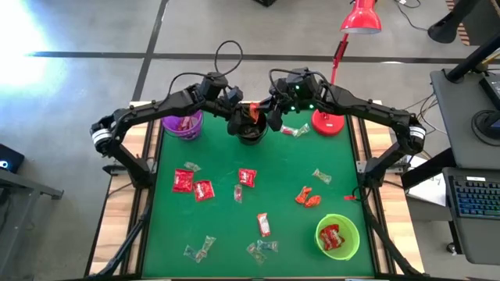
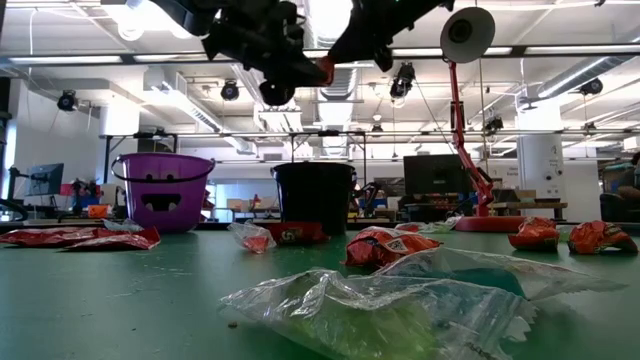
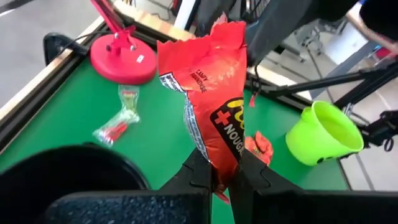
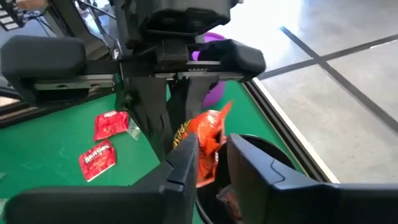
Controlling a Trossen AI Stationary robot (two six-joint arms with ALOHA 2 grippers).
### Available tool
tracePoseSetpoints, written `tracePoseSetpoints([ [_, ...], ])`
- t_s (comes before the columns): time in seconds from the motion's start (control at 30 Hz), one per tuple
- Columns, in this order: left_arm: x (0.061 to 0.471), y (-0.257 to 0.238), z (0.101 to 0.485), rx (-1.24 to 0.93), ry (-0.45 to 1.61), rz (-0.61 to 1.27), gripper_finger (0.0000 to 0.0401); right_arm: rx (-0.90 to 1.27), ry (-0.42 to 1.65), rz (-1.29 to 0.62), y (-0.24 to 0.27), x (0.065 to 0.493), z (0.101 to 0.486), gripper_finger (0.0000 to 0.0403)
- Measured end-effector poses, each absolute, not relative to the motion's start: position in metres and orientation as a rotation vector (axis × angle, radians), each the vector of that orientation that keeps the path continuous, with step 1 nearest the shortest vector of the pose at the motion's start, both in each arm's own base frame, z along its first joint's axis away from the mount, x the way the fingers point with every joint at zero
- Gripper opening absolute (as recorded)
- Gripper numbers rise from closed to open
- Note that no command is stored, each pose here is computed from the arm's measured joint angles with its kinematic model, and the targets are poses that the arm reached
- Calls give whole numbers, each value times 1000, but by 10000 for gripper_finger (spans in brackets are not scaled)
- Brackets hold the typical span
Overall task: Sort candy
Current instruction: Put the orange chocolate bar into the purple bucket
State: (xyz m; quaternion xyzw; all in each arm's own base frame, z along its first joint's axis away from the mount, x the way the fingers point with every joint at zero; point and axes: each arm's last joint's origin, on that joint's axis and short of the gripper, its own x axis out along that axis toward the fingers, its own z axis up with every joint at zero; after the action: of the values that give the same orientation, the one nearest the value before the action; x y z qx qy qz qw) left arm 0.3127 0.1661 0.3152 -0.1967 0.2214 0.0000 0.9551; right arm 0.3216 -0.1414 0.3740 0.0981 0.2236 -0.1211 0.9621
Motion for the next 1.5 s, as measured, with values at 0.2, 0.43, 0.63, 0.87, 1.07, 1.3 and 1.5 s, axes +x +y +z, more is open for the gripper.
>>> tracePoseSetpoints([
  [0.2,291,169,323,-403,500,68,3,192,441,-254,-138,314,382,118],
  [0.43,250,165,328,-389,697,224,2,187,463,-252,-133,302,389,128],
  [0.63,223,157,330,-375,856,341,2,212,538,-255,-127,289,389,123],
  [0.87,201,148,331,-323,1033,516,2,239,588,-290,-121,275,392,130],
  [1.07,189,146,329,-283,1146,629,4,258,588,-291,-120,272,394,127],
  [1.3,181,144,322,-239,1315,722,9,284,590,-296,-119,272,394,124],
  [1.5,176,148,319,-208,1391,790,10,305,627,-299,-118,270,391,130],
])
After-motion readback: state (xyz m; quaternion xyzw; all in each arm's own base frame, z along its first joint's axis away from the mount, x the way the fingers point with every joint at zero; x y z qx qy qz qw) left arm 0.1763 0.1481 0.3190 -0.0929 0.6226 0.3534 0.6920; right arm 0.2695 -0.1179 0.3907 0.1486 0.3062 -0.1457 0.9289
